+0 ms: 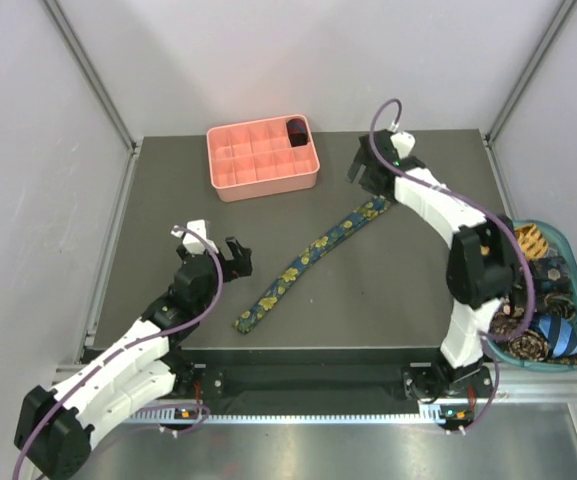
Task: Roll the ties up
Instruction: Flatten the tie
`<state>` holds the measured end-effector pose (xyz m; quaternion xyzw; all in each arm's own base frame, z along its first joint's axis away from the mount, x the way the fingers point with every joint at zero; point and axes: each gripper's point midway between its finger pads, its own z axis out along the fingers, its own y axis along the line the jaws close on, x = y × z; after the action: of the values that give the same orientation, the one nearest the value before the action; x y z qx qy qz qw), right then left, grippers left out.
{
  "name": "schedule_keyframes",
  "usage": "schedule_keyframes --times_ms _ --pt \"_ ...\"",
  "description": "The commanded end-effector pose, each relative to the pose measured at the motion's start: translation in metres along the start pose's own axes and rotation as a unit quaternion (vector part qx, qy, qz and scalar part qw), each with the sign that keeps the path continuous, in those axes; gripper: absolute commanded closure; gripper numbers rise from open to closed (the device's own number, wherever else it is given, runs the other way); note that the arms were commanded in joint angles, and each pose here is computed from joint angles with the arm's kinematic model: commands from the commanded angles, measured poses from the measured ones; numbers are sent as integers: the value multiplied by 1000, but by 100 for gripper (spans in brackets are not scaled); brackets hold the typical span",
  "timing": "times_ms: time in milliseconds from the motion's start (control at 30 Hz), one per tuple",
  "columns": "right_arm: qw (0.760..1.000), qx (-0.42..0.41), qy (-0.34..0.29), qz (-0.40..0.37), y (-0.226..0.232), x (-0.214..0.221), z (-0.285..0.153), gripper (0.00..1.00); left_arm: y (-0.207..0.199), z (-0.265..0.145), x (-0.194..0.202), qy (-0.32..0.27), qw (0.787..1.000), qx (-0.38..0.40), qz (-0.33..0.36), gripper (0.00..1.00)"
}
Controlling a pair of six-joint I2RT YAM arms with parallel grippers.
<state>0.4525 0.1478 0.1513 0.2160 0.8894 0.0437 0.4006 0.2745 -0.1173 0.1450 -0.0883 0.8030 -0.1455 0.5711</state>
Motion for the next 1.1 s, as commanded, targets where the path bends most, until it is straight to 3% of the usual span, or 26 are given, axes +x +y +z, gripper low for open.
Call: schedule_keyframes --times_ms 0,33,200,833,1067 --pt "997 69 16 32 -6 -17 13 0 -36 -9 -31 -23 997 80 0 1" --pt "994 101 42 17 -16 -3 27 0 -41 -11 -32 -21 995 93 11 1" --pt "990 126 45 34 -18 -10 50 0 -52 -11 -27 4 992 120 44 1" --pt "981 161 79 80 -60 -5 134 1 -52 -13 -24 8 991 126 53 4" --pt "977 181 81 82 -77 -11 152 20 -47 -12 -19 13 992 116 54 5"
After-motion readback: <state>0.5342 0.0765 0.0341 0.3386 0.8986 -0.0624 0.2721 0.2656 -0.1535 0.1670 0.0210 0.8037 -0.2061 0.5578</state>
